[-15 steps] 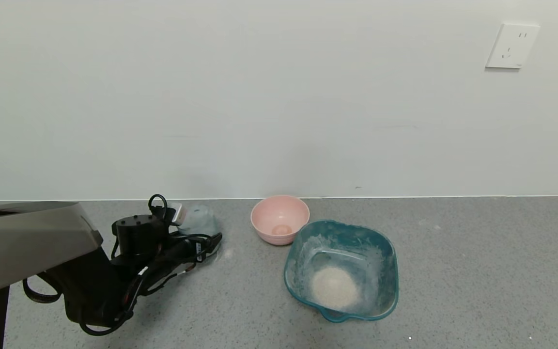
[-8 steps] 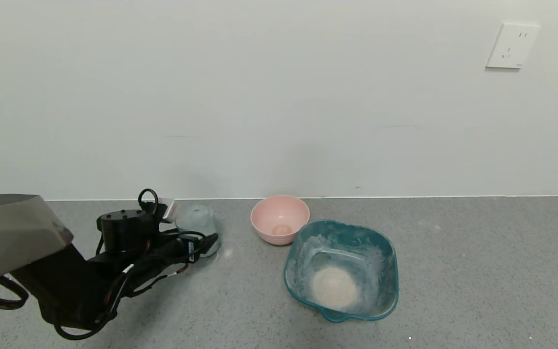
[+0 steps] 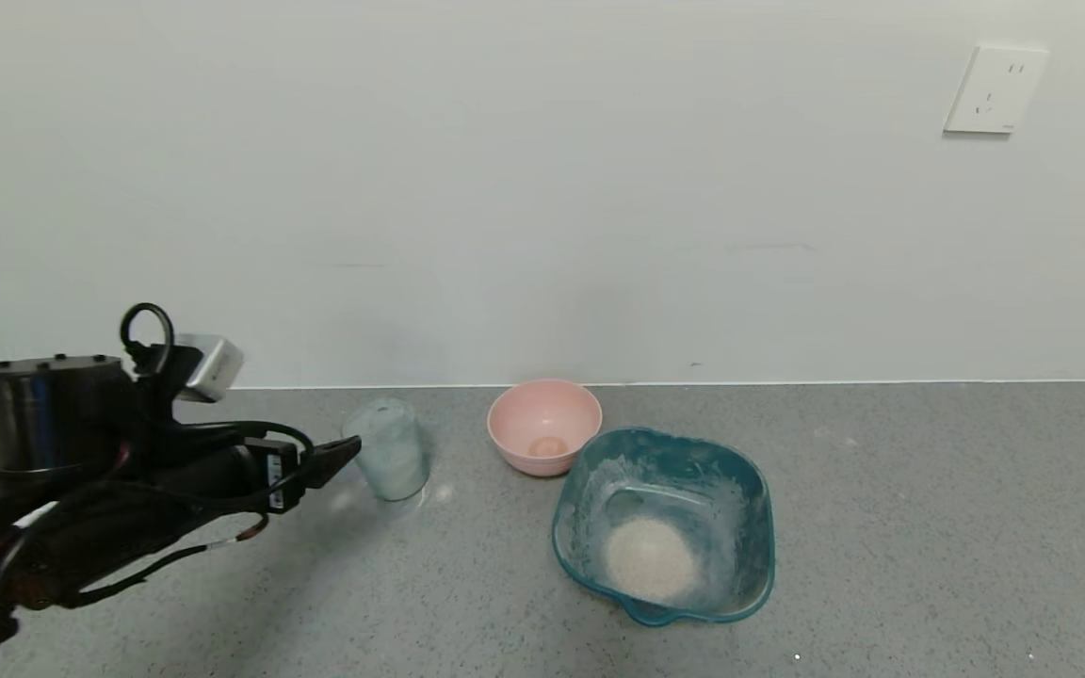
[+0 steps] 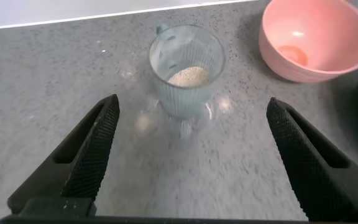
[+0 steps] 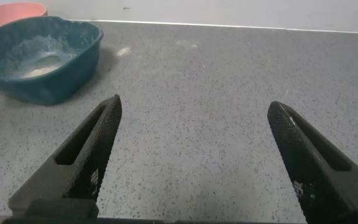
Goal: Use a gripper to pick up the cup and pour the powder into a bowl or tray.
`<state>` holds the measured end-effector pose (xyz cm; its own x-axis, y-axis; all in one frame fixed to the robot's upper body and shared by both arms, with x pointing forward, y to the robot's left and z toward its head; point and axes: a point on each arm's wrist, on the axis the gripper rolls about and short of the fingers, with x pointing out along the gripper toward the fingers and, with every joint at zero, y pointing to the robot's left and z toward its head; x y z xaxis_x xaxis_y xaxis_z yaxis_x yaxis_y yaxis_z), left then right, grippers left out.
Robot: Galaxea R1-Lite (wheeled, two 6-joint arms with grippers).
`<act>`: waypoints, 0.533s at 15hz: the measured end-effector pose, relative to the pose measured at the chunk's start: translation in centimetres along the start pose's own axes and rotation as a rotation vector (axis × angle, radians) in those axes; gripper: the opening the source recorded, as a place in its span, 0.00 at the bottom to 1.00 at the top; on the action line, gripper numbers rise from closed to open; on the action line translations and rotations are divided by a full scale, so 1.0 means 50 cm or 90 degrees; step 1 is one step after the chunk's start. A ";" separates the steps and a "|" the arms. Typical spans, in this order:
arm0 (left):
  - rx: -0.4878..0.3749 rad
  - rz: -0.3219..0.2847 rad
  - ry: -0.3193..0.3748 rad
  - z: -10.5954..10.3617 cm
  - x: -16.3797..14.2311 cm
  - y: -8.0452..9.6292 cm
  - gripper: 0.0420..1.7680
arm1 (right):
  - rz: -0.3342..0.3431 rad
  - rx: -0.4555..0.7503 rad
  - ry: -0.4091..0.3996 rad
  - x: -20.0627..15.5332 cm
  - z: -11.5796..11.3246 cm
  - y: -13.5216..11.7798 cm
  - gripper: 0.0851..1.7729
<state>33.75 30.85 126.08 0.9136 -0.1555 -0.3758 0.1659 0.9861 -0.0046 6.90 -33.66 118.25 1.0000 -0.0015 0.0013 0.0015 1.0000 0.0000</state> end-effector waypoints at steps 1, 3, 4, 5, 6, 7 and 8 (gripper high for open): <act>0.004 0.005 0.000 0.012 -0.048 -0.002 0.96 | 0.000 0.000 0.000 0.000 0.000 0.000 0.96; 0.019 0.013 -0.010 0.024 -0.139 -0.008 0.96 | 0.000 0.000 0.000 0.000 0.000 0.000 0.96; 0.025 0.019 -0.020 0.026 -0.189 -0.011 0.96 | 0.000 0.000 0.000 0.000 0.000 0.000 0.96; 0.030 0.026 -0.029 0.023 -0.234 -0.013 0.96 | -0.001 0.000 0.000 0.000 0.000 0.000 0.96; 0.032 0.034 -0.037 0.018 -0.277 -0.016 0.96 | 0.000 0.000 0.000 0.000 0.000 0.000 0.96; 0.034 0.043 -0.047 0.011 -0.321 -0.018 0.96 | 0.000 0.000 0.000 0.000 0.000 0.000 0.96; 0.036 0.049 -0.058 0.002 -0.361 -0.021 0.96 | 0.000 0.000 0.000 0.000 0.000 0.000 0.96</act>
<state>17.13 32.61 132.93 0.9539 -0.0868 -0.2874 0.1124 0.9909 0.0738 6.90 -33.66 118.25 1.0000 -0.0019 0.0013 0.0019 1.0000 0.0004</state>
